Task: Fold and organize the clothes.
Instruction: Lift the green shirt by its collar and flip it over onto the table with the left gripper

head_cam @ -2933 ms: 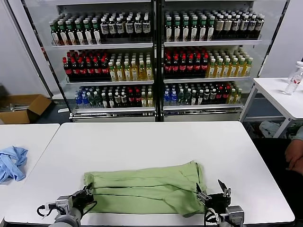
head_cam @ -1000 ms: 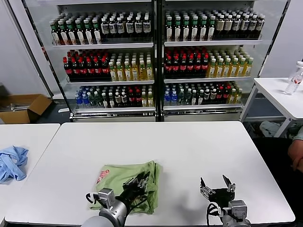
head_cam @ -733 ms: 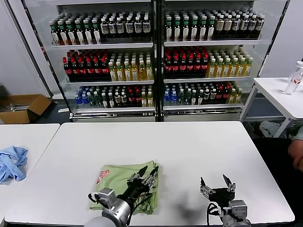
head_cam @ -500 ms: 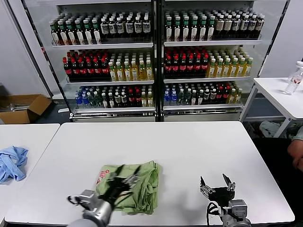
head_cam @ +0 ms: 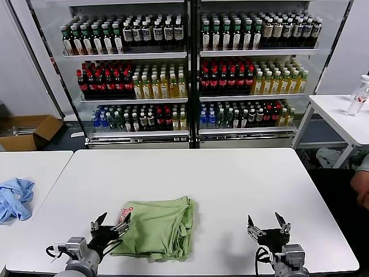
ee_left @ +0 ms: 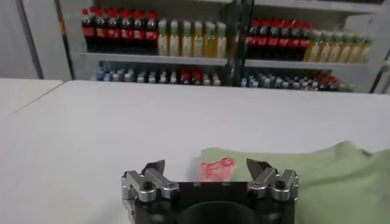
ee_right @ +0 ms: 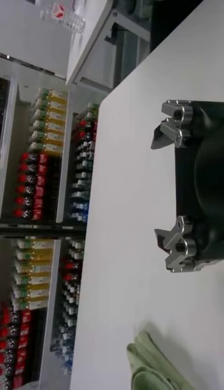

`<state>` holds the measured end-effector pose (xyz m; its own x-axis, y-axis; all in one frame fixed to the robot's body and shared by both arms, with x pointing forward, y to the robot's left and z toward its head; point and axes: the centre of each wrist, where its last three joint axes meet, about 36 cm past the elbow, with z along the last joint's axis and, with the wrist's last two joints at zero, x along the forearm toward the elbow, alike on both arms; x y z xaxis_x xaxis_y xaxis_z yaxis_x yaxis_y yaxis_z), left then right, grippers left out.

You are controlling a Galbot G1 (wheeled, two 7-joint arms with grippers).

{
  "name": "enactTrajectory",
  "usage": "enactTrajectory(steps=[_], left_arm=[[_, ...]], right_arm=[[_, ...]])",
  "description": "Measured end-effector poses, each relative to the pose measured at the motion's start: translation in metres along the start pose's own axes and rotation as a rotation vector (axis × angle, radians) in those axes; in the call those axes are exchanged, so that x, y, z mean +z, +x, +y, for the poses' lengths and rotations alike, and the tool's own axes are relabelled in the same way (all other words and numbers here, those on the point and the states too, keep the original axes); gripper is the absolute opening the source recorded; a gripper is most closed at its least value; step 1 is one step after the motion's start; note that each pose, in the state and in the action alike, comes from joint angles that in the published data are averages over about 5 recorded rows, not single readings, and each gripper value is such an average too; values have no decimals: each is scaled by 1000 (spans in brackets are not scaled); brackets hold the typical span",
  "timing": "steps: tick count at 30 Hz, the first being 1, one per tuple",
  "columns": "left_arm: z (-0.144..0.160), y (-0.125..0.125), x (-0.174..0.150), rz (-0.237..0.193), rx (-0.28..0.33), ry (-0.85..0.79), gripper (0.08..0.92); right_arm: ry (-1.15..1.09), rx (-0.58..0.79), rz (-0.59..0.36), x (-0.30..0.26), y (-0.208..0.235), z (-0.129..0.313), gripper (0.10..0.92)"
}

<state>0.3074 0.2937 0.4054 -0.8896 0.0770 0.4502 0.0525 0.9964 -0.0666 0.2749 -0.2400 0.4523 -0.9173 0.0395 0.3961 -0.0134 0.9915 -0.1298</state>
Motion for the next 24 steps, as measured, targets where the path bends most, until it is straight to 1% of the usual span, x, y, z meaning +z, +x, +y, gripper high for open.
enactTrajectory(steps=[3,8,12,14,18,24], left_arm=[[4,0,6,18,5,9,822],[4,-2,13,29,29,36,823],[7,-5,18,41,35,54,821],[8,-6,20,48,36,65,802],[8,-8,23,58,46,95,706],[1,-7,30,68,78,142,532]], right_arm=[[-1,1,1,1,-1,0,823],[-3,1,4,2,-2,1,823],[-3,0,3,2,-1,1,823],[-3,1,3,1,-1,1,823],[-4,2,3,2,-1,1,823],[-5,6,2,2,-1,0,823]])
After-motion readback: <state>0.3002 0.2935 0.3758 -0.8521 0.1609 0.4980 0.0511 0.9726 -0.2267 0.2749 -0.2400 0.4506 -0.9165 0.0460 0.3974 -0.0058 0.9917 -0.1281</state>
